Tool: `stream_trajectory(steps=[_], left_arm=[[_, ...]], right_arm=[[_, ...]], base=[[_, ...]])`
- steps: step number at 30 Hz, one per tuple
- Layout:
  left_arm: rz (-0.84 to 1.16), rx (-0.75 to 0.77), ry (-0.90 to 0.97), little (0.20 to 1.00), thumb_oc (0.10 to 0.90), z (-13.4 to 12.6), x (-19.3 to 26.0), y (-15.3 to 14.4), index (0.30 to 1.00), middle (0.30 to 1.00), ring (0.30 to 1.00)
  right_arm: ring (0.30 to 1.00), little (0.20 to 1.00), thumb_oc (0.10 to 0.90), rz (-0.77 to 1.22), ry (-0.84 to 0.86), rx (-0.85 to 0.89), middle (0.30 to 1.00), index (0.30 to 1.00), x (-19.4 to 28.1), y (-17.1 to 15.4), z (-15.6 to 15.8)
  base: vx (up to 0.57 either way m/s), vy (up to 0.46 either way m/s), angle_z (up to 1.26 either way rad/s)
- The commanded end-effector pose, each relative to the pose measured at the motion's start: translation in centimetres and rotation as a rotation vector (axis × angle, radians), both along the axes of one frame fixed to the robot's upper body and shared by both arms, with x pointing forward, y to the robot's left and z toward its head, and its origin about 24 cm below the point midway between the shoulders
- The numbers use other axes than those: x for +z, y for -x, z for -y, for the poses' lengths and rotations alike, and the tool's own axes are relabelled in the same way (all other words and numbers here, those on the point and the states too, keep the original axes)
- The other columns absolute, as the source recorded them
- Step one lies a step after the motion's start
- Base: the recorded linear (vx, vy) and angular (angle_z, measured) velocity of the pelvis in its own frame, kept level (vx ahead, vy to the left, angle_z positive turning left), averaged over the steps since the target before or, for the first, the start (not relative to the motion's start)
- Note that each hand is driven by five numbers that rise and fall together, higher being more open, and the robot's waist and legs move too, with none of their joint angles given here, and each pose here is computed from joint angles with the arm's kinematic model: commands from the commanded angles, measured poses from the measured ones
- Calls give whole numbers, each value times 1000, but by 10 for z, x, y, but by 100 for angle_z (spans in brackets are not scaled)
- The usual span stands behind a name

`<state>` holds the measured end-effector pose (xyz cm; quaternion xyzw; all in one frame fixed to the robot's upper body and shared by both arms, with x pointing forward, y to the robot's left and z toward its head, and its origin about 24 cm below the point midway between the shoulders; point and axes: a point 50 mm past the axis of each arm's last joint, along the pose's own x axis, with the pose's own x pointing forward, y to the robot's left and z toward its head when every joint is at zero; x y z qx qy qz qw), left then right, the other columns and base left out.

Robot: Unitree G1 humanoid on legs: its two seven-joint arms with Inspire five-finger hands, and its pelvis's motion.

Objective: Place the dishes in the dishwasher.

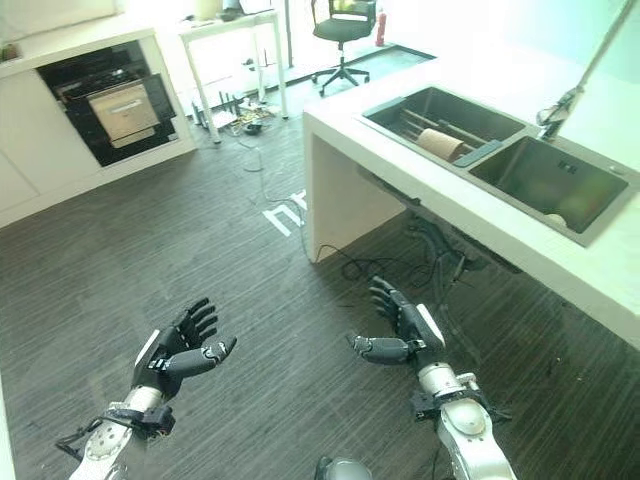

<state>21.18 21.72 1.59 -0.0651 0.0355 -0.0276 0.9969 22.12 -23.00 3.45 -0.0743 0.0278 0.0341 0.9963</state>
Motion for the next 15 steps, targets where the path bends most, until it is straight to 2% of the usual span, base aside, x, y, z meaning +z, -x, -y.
stream_trajectory(steps=[1,6,15], left_arm=[[267,78,-8,900,800,-13,44,1,900,900,900],[336,146,25,900,800,-17,54,4,900,900,900],[418,141,19,900,800,-17,69,-5,900,900,900]], right_arm=[[900,900,800,297,7,97,900,900,58,-13,-11],[900,900,800,340,13,171,900,900,68,-9,-16],[900,900,800,388,45,217,900,900,83,-7,-17]], base=[[257,90,-89],[264,183,-71],[244,232,-37]])
